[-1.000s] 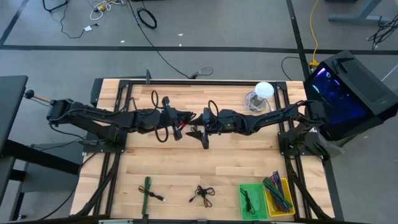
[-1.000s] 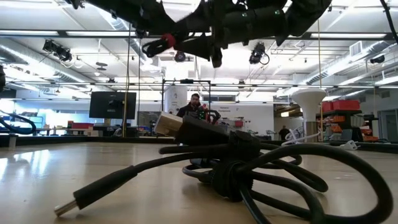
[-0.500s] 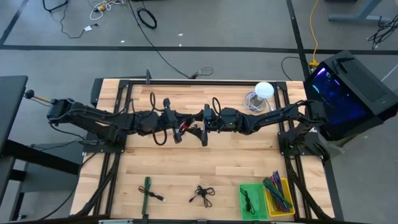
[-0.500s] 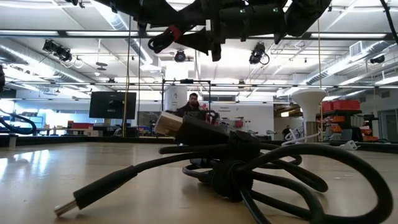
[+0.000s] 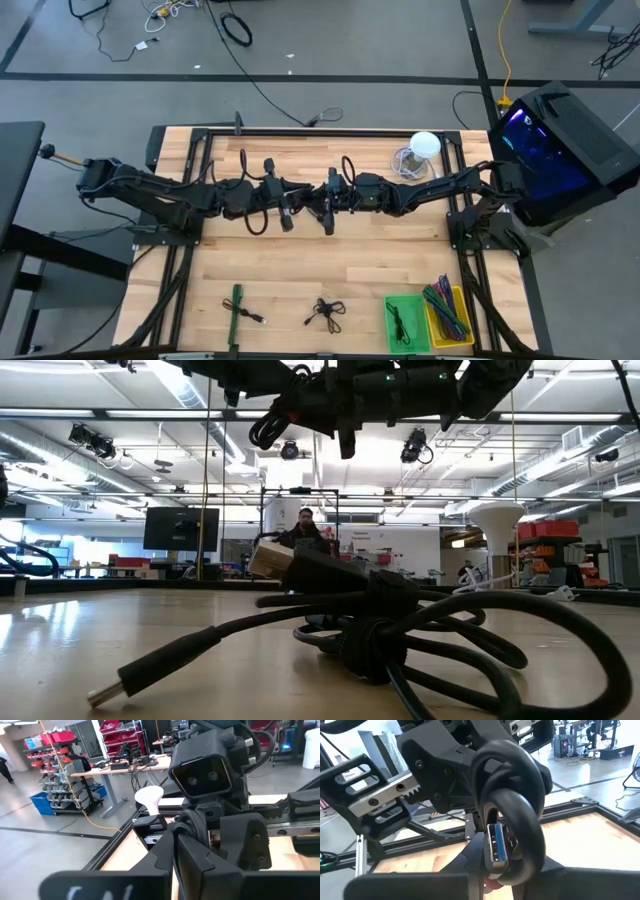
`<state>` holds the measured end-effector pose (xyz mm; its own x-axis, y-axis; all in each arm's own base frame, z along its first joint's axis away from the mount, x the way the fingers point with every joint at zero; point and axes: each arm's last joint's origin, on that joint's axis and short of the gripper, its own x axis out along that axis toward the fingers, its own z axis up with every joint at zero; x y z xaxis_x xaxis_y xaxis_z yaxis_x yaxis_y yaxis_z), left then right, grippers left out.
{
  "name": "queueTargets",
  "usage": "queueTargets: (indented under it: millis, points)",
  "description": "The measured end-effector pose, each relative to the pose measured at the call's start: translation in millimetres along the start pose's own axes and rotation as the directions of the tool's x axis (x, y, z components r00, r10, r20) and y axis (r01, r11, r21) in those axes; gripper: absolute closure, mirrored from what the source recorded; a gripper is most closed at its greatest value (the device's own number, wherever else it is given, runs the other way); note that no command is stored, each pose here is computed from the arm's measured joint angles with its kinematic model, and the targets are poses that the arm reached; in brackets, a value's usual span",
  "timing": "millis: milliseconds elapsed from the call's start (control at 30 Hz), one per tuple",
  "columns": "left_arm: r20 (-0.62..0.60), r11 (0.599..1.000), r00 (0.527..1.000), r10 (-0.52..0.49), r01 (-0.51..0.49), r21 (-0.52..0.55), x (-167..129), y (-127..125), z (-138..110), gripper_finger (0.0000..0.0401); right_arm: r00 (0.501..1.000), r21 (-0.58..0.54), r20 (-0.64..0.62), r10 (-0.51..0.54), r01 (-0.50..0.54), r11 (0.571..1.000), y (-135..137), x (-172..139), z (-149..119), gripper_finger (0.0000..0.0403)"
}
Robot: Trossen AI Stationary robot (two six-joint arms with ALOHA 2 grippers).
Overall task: Pick & Place USB Port
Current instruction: Put the black charger cable into the green basket
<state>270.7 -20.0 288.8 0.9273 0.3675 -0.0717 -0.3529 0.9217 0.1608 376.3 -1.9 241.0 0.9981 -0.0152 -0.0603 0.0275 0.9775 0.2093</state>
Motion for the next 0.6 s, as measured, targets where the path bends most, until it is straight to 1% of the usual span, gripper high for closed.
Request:
queueTargets:
  millis: [133, 200, 333, 433, 533, 600]
  points:
    - [-0.003, 0.999, 1.000, 0.008, -0.008, 0.044, 0, 0, 0, 0.0350, 1.000, -0.007, -0.007, 0.011, -0.011, 1.000, 6, 0, -2, 0.0358]
    - [-0.012, 0.997, 1.000, 0.029, -0.028, 0.074, 0, 0, -1, 0.0340, 0.999, -0.011, -0.029, 0.013, -0.014, 1.000, 9, -2, -2, 0.0358]
    - [-0.020, 0.994, 0.998, 0.062, -0.060, 0.090, -7, 2, 2, 0.0328, 0.996, -0.024, -0.080, -0.032, 0.030, 0.999, 16, -10, 2, 0.0358]
    - [-0.026, 0.994, 0.998, 0.059, -0.056, 0.097, -12, 5, 5, 0.0325, 0.990, -0.025, -0.131, -0.056, 0.053, 0.998, 24, -20, 7, 0.0358]
    - [-0.026, 0.991, 0.995, 0.094, -0.091, 0.095, -21, 12, 11, 0.0325, 0.977, -0.001, -0.213, -0.019, 0.019, 1.000, 40, -33, 9, 0.0358]
    - [-0.049, 0.988, 0.991, 0.121, -0.115, 0.105, -26, 16, 11, 0.0324, 0.961, 0.002, -0.278, 0.001, -0.001, 1.000, 53, -46, 10, 0.0358]
